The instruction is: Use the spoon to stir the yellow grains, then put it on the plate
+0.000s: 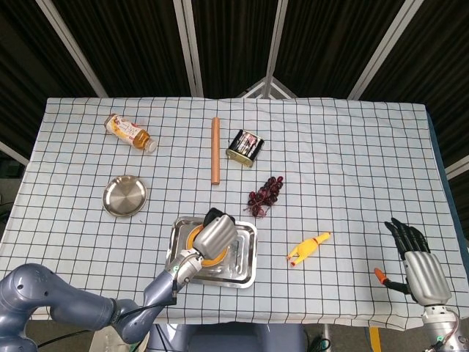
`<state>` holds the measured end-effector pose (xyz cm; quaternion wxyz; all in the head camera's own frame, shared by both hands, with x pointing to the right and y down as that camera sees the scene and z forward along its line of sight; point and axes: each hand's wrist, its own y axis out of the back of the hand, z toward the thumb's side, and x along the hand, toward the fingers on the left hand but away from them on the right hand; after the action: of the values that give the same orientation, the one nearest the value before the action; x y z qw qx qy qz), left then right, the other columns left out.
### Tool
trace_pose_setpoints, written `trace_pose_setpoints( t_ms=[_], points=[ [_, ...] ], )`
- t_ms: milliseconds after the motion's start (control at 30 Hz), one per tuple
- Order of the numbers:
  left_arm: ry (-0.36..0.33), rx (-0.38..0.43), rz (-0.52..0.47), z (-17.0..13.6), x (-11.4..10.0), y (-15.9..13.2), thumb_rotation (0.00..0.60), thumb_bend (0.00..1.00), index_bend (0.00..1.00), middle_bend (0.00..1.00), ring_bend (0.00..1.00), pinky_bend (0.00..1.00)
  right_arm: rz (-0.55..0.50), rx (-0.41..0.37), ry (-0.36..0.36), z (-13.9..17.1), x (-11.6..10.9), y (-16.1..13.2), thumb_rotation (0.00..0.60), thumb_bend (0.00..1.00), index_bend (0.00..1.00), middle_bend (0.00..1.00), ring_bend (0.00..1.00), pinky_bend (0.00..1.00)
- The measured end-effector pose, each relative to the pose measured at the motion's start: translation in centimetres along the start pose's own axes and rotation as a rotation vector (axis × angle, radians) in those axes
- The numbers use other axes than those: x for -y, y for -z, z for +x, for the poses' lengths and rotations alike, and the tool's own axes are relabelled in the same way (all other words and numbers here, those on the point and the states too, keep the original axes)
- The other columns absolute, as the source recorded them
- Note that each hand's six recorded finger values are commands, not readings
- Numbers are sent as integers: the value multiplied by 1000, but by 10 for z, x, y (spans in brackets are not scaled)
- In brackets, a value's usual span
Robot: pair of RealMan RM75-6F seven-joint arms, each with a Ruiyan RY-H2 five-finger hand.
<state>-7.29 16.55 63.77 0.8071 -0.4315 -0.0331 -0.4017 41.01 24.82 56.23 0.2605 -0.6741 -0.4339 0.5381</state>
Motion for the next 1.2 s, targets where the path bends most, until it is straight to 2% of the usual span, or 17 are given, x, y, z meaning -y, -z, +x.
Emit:
trace_pose_setpoints(
  t_ms=[267,500,767,1067,1200],
  points=[
    [5,-27,20,-6,8,21,600,589,808,1000,1000,1000,-5,4,-4,1,1,0,600,317,0,0,0,0],
    [34,-41,40,-14,28,38,600,589,808,1000,1000,1000,-7,6,-10,1,2,0,600,317,0,0,0,0],
    [5,1,58,-13,33,26,600,589,808,1000,1000,1000,-10,9,-8,1,1,0,600,317,0,0,0,0],
    [-72,70,124,-9,23,7,600,589,807,1000,1000,1000,-17,7,-7,1,0,0,600,317,0,0,0,0],
    [-89,77,96,-8,16,0,600,589,808,1000,1000,1000,-15,5,-7,1,1,0,600,317,0,0,0,0]
  ],
)
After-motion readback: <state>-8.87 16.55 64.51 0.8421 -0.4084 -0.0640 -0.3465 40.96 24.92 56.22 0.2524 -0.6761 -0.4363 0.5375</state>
